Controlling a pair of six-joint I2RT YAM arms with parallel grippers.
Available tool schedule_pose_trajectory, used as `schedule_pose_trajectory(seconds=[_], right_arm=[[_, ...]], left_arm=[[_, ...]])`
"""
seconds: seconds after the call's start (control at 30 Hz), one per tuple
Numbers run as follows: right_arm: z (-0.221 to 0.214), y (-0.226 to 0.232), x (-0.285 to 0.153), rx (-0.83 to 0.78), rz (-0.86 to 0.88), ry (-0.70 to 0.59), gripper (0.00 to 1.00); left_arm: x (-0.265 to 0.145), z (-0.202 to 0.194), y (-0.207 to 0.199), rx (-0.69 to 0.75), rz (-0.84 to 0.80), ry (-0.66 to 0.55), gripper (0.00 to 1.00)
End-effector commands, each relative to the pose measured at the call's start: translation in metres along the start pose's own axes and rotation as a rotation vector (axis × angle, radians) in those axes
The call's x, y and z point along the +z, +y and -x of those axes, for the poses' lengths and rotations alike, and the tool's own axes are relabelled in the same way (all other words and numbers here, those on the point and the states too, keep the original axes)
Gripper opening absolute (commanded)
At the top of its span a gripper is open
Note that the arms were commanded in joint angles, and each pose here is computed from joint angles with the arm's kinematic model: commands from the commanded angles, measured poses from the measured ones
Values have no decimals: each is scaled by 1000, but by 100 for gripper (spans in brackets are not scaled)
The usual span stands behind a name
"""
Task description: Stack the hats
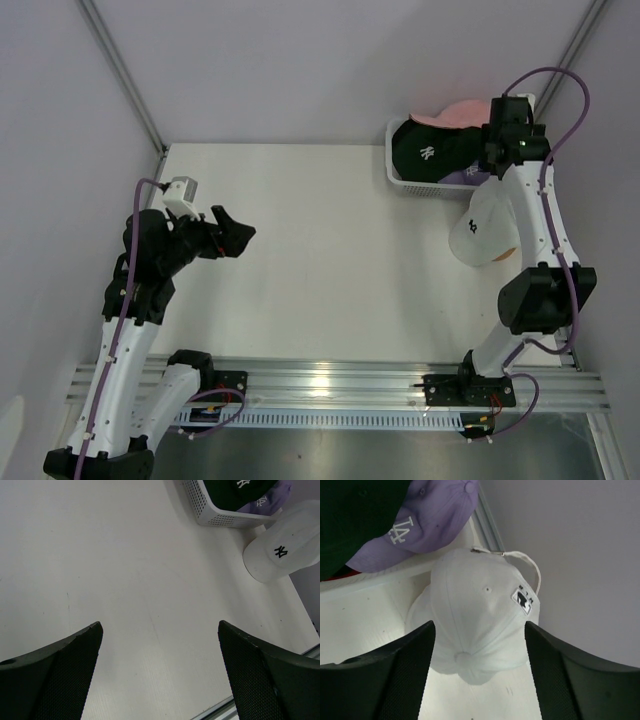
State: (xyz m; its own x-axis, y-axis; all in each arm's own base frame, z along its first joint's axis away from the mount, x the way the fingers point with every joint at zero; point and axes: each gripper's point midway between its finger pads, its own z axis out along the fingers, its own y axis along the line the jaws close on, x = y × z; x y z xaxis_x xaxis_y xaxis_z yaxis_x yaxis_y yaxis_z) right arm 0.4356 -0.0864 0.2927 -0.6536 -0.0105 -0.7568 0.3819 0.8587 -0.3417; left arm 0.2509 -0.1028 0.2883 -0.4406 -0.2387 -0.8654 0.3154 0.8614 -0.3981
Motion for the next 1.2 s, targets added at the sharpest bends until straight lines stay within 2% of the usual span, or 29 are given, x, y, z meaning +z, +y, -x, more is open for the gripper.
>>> schedule_pose_trajectory(seconds=[0.0, 0.03, 0.1, 0.13, 0.17, 0.27, 0.37, 0.43, 0.47, 0.5, 0.6, 0.7, 0.8, 0.83, 0.87, 0.93, 0.97, 1.17], right_arm=[[-5, -12, -32, 80, 36, -54, 78], [-6, -19, -47, 98, 45, -85, 83], [-14, -23, -50, 112, 38, -108, 86], [-33, -22, -45, 95, 25, -79, 90], [-32, -27, -52, 116, 18, -112, 92], [-50, -32, -49, 173, 13, -98, 95], [-46, -18, -66, 240, 134, -125, 95], [-26, 6, -93, 239, 331, -206, 96], [-19, 16, -99, 233, 370, -231, 97], [-11, 23, -108, 204, 398, -270, 100], [28, 44, -137, 139, 467, -384, 99], [60, 70, -139, 81, 487, -436, 99], [80, 91, -110, 72, 470, -433, 100], [85, 93, -99, 92, 457, -418, 100], [77, 111, -70, 73, 447, -351, 100], [89, 114, -52, 90, 411, -337, 100], [77, 126, -23, 65, 368, -274, 100], [74, 132, 40, 51, 202, -195, 99]], left_arm=[[-6, 16, -16, 47, -68, -45, 99], [-5, 14, -18, 48, -80, -39, 100], [-4, 14, -20, 48, -91, -37, 100], [-3, 11, -21, 47, -99, -29, 99], [-2, 12, -24, 50, -116, -27, 100], [-3, 10, -33, 55, -162, -22, 100], [-4, 10, -38, 54, -185, -26, 100], [-6, 11, -43, 51, -207, -25, 99], [-5, 11, -43, 48, -207, -24, 99], [-5, 10, -44, 45, -218, -17, 99], [-1, 10, -43, 30, -213, 4, 100], [4, 10, -44, 14, -214, 29, 100], [4, 14, -46, 28, -225, 34, 100], [4, 17, -46, 38, -217, 28, 100], [4, 16, -44, 42, -208, 36, 100], [3, 16, -39, 62, -185, 32, 99], [4, 15, -35, 63, -164, 34, 99], [14, 6, -28, 56, -149, 71, 99]])
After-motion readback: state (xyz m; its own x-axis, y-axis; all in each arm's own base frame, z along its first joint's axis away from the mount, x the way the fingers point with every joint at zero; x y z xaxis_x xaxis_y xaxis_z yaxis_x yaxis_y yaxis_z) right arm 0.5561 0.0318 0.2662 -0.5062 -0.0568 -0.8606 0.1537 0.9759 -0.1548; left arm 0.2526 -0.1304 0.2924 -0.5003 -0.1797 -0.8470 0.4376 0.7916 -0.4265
